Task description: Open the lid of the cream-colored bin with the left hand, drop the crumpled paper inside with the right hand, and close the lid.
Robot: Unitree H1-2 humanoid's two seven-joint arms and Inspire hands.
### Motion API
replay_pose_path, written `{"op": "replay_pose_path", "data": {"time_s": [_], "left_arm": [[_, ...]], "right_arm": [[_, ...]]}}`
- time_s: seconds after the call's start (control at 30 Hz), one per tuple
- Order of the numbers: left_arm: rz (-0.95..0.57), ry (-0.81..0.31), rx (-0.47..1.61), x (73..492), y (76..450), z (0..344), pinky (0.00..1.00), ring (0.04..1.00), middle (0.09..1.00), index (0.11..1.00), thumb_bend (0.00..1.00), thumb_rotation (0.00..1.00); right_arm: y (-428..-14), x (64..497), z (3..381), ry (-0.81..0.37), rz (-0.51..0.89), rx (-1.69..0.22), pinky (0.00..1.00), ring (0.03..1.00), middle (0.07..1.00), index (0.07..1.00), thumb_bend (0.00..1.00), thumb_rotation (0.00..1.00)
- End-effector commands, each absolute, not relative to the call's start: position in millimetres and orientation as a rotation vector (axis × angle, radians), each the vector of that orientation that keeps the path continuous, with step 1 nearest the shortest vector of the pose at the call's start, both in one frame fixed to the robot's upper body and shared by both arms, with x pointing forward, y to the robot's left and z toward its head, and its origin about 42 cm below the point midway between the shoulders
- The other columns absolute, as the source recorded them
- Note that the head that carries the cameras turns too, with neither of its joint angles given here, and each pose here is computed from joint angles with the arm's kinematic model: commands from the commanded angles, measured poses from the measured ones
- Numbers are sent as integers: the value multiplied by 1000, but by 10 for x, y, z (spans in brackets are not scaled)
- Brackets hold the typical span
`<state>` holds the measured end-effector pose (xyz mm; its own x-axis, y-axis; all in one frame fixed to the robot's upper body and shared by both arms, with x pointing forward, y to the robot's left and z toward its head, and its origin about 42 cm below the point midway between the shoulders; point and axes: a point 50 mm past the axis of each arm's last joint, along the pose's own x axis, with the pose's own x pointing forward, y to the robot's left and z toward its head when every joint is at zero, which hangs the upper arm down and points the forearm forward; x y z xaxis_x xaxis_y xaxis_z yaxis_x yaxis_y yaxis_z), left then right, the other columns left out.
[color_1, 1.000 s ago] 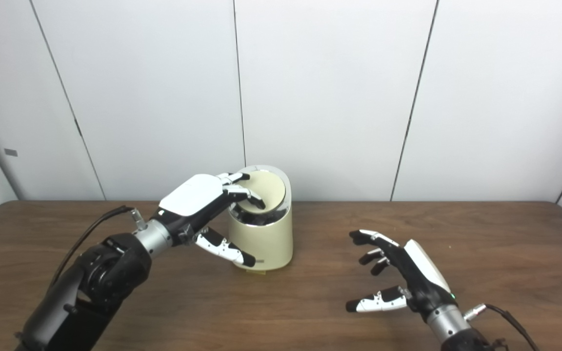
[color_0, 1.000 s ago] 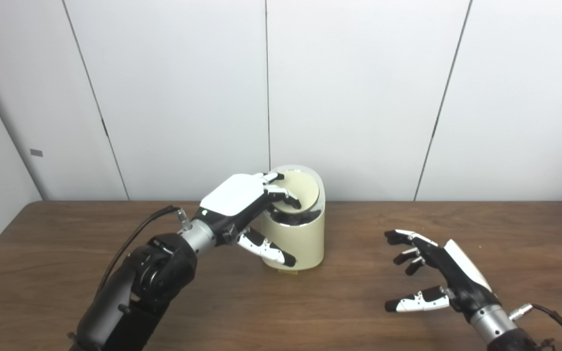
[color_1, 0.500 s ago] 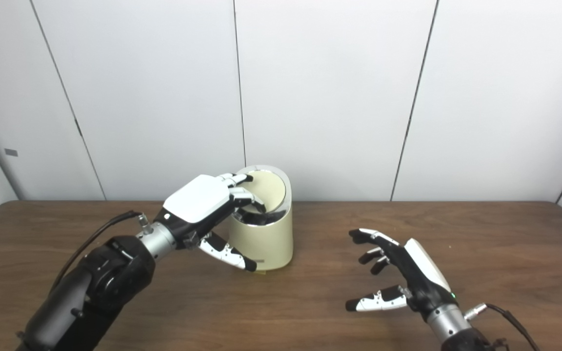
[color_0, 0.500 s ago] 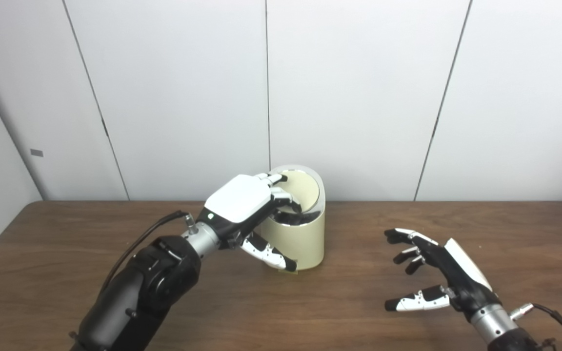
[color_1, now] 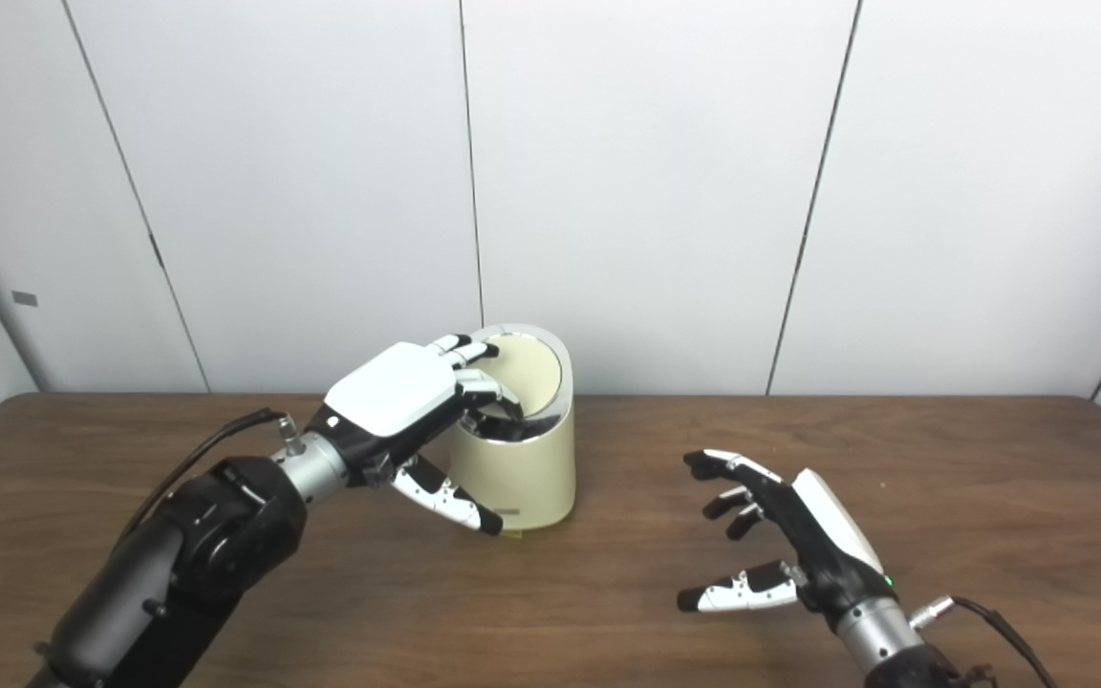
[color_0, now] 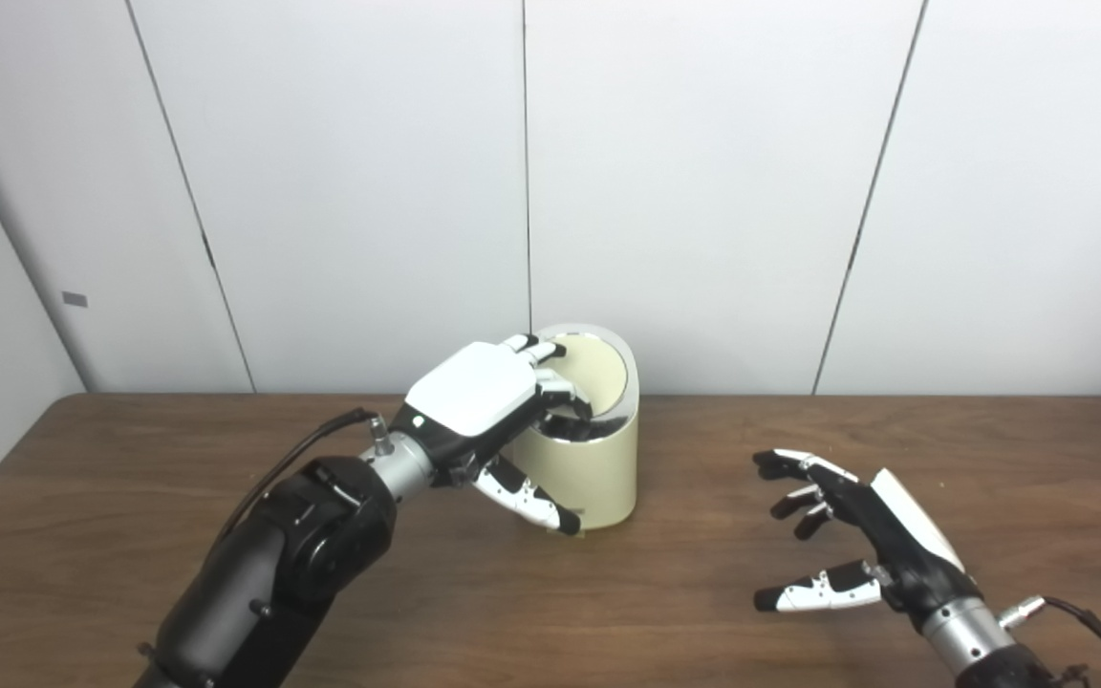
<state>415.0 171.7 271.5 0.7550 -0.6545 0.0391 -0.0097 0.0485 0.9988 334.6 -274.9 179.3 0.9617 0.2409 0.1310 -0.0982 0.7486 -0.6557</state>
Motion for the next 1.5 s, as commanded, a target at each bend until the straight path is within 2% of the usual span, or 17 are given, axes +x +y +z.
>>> {"op": "replay_pose_path", "data": {"time_s": [0.0, 0.07, 0.27, 0.37, 0.67, 0.87, 1.1, 1.47], "left_arm": [[-556, -524, 1473, 4235, 1719, 2739, 998, 962, 773, 768, 1000, 519], [-567, -503, 1442, 4244, 1719, 2727, 998, 962, 770, 762, 1000, 509], [-597, -444, 1414, 4255, 1717, 2716, 994, 962, 760, 741, 1000, 581], [-606, -424, 1401, 4257, 1716, 2717, 999, 940, 748, 731, 1000, 587], [-621, -411, 1371, 4253, 1743, 2704, 1000, 932, 747, 727, 1000, 596], [-575, -468, 1332, 4214, 1750, 2762, 1000, 953, 762, 751, 991, 557], [-459, -573, 1246, 4206, 1777, 2781, 977, 943, 767, 770, 933, 498], [-238, -693, 1103, 4171, 1891, 2748, 966, 981, 822, 844, 836, 525]], "right_arm": [[-2764, 3386, 1979, -292, 160, -708, 504, 642, 794, 805, 791, 68], [-2764, 3386, 1981, -292, 158, -712, 500, 642, 799, 807, 786, 73], [-2772, 3380, 1990, -296, 150, -713, 508, 644, 800, 803, 781, 76], [-2774, 3381, 1989, -296, 148, -709, 495, 640, 802, 802, 774, 76], [-2761, 3376, 1983, -294, 139, -714, 500, 642, 800, 798, 755, 77], [-2776, 3383, 1982, -301, 135, -713, 492, 643, 801, 797, 755, 54], [-2780, 3387, 1976, -296, 135, -713, 498, 643, 802, 796, 752, 61], [-2793, 3395, 1961, -296, 131, -709, 503, 643, 802, 795, 758, 35]]}}
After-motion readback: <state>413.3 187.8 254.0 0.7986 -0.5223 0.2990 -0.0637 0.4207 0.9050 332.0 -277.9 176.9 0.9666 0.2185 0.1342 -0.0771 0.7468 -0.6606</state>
